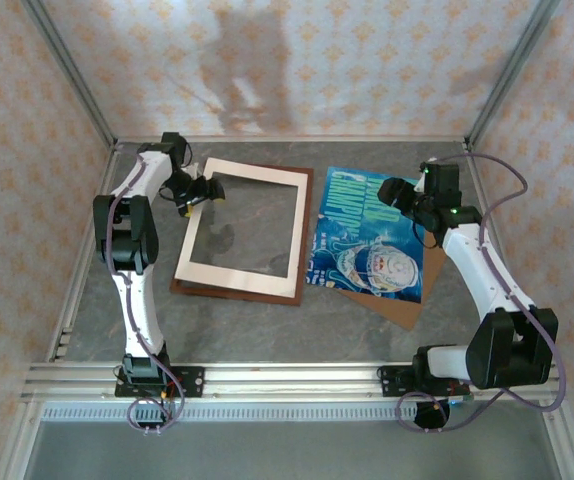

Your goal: Put the photo into the frame

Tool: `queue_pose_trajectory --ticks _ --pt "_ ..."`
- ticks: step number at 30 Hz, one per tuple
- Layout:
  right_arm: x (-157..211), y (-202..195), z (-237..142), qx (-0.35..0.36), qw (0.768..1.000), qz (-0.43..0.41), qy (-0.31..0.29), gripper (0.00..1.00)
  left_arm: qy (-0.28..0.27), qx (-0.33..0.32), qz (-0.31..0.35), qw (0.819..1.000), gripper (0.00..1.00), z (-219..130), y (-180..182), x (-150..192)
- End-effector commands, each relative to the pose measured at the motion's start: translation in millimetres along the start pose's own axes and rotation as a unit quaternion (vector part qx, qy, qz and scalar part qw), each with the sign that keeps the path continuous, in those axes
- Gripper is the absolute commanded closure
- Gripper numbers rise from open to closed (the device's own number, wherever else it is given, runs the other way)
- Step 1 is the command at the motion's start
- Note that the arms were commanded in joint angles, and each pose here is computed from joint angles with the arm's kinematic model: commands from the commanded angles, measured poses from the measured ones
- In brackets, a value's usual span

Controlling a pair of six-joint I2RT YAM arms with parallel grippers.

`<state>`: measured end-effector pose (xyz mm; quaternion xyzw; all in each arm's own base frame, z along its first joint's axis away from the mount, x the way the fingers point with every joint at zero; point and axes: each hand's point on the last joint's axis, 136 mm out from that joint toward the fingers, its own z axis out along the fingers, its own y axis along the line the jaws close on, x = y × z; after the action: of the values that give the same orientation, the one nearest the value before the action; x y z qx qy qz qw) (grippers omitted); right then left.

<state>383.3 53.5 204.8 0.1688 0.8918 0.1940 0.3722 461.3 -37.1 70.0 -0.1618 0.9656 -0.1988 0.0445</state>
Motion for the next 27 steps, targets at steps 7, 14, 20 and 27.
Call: queue_pose_trajectory --ticks 7,14,20,27 --pt "4 -4 6 0.012 1.000 -0.004 0.007 0.20 -0.061 -0.084 0.021 0.994 0.11 -41 14 -13" --pt "6 -29 16 0.077 0.997 0.001 0.012 0.16 -0.149 -0.092 0.051 0.983 0.14 -72 -35 4" --pt "3 -78 36 0.203 0.979 -0.017 0.024 0.08 -0.181 -0.016 0.143 0.973 0.15 -42 -153 58" --pt "5 -122 75 0.237 0.967 0.016 0.091 0.06 -0.148 0.017 0.244 0.958 0.16 35 -249 121"
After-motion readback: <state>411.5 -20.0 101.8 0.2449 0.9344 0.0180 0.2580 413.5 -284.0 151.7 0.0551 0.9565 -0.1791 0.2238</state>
